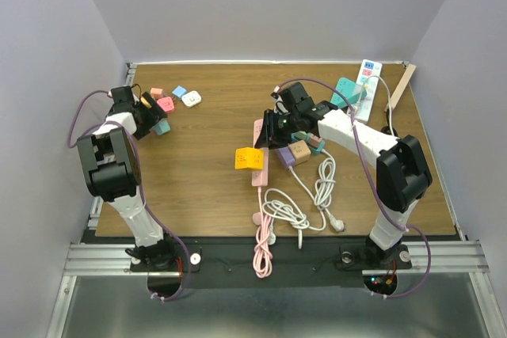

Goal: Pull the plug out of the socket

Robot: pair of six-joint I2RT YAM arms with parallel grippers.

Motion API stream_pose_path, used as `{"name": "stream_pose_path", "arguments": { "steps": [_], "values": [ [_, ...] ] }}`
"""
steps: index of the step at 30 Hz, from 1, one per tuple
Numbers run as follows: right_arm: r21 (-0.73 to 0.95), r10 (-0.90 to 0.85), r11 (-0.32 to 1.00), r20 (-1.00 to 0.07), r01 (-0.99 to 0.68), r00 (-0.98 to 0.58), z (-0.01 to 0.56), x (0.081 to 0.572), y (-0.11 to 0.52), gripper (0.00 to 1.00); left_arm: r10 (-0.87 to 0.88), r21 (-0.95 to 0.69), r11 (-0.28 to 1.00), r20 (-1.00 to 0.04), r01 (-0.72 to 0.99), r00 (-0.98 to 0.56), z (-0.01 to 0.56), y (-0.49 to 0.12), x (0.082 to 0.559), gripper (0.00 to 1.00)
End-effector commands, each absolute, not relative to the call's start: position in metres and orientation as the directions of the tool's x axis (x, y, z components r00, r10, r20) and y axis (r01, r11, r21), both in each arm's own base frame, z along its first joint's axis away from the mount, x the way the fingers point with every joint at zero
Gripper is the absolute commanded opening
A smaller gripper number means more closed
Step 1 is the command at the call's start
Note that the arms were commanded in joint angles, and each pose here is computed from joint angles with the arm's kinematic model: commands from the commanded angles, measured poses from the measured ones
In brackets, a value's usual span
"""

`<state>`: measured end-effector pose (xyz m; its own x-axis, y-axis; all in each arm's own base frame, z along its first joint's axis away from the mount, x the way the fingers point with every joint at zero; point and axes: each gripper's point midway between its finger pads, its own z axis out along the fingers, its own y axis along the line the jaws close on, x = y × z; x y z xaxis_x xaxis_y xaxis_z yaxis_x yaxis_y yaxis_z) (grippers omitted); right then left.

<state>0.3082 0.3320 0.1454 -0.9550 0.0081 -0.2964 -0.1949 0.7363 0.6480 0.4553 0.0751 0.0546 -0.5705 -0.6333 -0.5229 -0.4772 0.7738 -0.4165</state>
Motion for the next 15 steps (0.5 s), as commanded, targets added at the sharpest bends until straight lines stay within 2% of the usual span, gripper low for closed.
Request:
{"name": "stream_pose_path", "arguments": {
  "steps": [1,6,10,15],
  "values": [
    [0.686,0.004,0.674,-0.374,-0.274,-0.928,0.183,0.307,0.34,0.01,-0.634,-0.492,0.772,-0.634,-0.402,-0.442,0.112,0.079,0.472,0.99],
    [0.679,0.023,0.685,-0.384,-0.265,-0.923,0.185,0.313,0.341,0.0,-0.654,-0.558,0.756,-0.671,-0.343,-0.35,0.16,0.073,0.472,0.99],
    [0.673,0.04,0.694,-0.389,-0.255,-0.92,0.186,0.317,0.341,0.0,-0.667,-0.566,0.743,-0.676,-0.359,-0.313,0.186,0.072,0.453,0.99],
    [0.631,0.086,0.744,-0.417,-0.22,-0.905,0.182,0.327,0.33,0.01,-0.601,-0.626,0.773,-0.671,-0.103,-0.433,0.22,0.0,0.408,0.99]
  ]
}}
